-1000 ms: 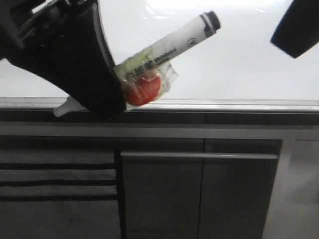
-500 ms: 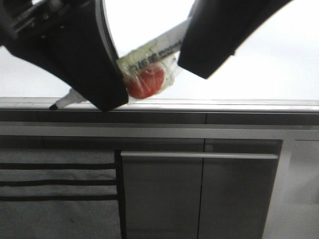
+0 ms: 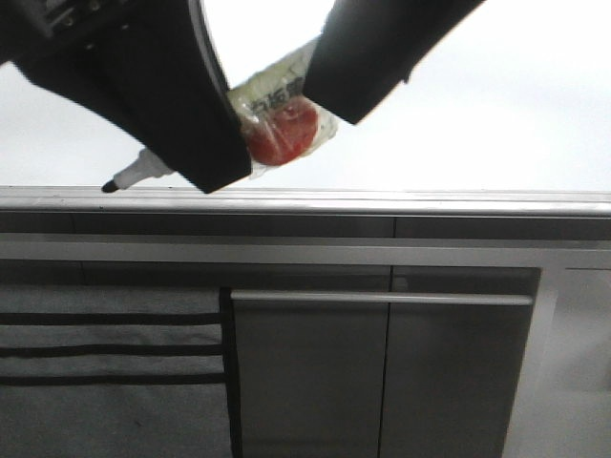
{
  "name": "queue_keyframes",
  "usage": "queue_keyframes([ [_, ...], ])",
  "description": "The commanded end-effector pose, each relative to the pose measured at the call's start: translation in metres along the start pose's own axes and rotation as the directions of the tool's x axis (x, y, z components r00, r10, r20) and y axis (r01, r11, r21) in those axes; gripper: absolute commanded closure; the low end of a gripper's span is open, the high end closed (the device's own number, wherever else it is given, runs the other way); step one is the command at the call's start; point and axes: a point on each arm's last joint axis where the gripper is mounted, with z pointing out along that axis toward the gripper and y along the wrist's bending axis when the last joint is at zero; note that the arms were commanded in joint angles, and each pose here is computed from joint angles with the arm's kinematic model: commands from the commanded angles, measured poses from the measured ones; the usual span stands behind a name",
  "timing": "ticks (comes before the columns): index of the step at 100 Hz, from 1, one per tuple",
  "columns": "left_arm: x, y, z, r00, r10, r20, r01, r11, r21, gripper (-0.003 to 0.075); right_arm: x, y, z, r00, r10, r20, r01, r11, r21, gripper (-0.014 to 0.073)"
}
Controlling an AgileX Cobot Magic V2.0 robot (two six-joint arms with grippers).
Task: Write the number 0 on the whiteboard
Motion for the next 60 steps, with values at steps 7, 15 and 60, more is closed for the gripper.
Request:
queue_keyframes([
  [7,-0.011,0.002,-0.017,0.995,0.021,0.098,-0.017,0.999,-0.040,0.0740,-0.012,-0.008,-0.016,0.988,0.024,0.150,-0.029,0.999,0.032,0.0350],
  [15,-0.011,0.002,-0.017,0.995,0.021,0.098,-0.017,0.999,-0.040,0.0740,-0.009,-0.011,-0.018,0.989,0.020,0.148,-0.026,0.999,0.037,0.0350],
  [60,-0.011,0.002,-0.017,0.995,0.022,0.098,-0.018,0.999,-0.041,0.0741,0.002,-0.012,-0.033,0.993,-0.020,0.115,0.015,0.999,0.043,0.0351],
])
